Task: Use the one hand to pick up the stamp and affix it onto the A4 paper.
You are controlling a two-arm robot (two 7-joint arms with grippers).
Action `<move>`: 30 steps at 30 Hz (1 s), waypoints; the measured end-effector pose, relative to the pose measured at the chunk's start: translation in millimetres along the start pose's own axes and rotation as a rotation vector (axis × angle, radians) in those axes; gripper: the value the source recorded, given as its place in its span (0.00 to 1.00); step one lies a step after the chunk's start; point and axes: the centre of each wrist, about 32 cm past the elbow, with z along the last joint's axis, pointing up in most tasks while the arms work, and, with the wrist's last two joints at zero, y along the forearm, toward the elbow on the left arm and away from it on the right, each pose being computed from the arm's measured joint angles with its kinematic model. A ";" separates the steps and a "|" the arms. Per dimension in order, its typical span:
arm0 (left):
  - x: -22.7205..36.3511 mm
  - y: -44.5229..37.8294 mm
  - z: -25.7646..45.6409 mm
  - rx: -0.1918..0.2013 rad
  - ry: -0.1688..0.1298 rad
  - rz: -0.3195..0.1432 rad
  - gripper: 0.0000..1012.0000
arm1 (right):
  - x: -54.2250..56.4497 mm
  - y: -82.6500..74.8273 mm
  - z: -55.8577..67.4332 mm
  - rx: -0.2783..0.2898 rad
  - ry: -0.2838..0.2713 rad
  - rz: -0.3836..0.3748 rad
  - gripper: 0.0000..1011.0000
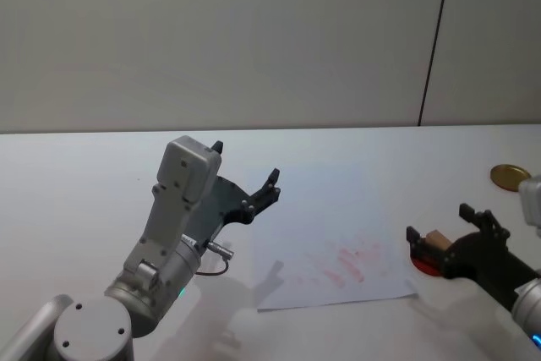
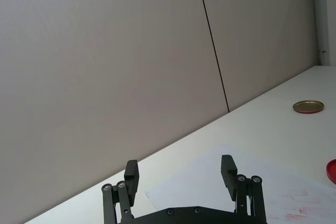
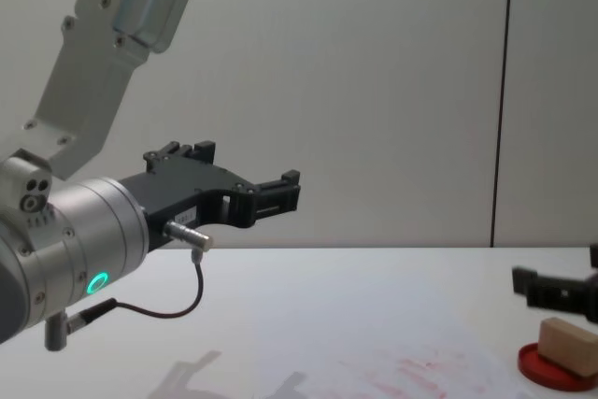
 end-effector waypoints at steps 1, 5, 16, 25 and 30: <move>0.0 0.0 0.0 0.000 0.000 0.000 0.98 | 1.7 -0.5 -1.6 -0.018 -0.006 0.007 0.99; 0.0 0.0 0.0 0.000 0.000 0.000 0.98 | 5.8 -2.2 -5.8 -0.056 -0.018 0.019 0.99; 0.0 0.0 0.0 0.000 0.000 0.000 0.98 | 14.8 -9.9 -15.2 -0.122 -0.053 0.020 0.99; 0.0 0.0 0.0 0.000 0.000 0.000 0.98 | 19.4 -13.0 -20.2 -0.141 -0.066 0.014 0.99; 0.0 0.0 0.0 0.000 0.000 0.000 0.98 | 22.0 -12.0 -24.0 -0.153 -0.060 0.018 0.99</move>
